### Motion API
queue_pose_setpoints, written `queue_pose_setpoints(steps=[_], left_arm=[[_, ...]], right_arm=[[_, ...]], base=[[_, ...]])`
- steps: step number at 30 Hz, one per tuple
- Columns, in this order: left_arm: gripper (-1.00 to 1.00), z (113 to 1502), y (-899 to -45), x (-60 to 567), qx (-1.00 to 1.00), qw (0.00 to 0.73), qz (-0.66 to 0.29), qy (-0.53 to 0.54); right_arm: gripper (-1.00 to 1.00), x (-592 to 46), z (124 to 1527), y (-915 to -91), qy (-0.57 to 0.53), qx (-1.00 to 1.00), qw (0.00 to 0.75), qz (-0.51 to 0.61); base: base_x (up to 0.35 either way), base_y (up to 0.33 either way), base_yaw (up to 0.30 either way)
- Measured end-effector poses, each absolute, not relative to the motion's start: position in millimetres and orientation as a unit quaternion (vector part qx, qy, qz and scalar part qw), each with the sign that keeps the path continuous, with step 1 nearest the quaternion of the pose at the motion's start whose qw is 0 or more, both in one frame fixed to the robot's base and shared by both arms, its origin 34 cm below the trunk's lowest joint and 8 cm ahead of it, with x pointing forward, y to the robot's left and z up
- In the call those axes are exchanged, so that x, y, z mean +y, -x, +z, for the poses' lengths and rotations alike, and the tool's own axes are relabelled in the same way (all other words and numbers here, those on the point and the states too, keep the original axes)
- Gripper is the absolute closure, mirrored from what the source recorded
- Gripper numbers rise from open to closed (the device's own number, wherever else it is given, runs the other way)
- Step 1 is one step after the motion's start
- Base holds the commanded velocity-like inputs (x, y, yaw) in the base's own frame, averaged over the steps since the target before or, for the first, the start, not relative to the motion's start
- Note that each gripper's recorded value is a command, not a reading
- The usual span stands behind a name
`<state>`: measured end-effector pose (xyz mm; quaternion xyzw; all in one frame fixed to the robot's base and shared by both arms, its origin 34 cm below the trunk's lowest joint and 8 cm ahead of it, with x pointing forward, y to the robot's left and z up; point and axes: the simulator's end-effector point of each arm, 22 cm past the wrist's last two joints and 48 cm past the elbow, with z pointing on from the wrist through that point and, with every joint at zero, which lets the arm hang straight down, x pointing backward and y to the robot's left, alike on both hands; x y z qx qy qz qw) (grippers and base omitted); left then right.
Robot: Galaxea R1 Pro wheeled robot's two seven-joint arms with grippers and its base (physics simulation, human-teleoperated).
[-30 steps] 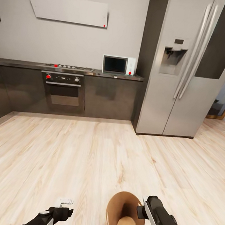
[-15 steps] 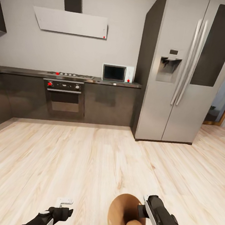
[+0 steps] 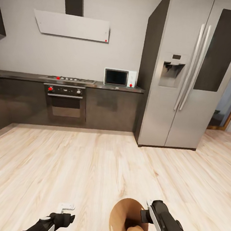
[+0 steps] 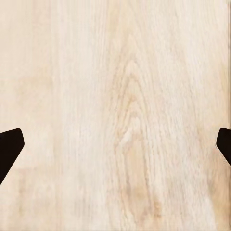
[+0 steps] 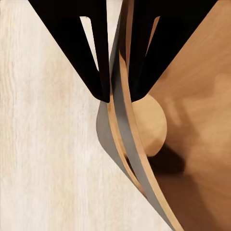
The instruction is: Put the three can of soda from the living room inside the tash can in the kitchen.
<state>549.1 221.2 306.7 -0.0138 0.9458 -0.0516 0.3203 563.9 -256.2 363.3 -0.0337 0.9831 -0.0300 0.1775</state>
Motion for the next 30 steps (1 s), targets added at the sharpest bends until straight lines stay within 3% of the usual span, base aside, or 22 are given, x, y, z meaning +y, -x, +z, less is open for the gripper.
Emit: queue_pose_setpoints(steps=[18,30], left_arm=[[-1.0,348.6,-559.6,220.5,0.945,0.322,-0.053,0.013],[-1.0,375.8,-566.0,220.5,0.945,0.323,-0.053,0.013]], right_arm=[[1.0,-244.2,405.7,-574.0,0.043,0.983,0.179,-0.002],[1.0,-246.0,433.0,-580.1,0.046,0.983,0.179,-0.007]], base=[[0.0,0.0,-0.27],[0.0,0.0,-0.172]])
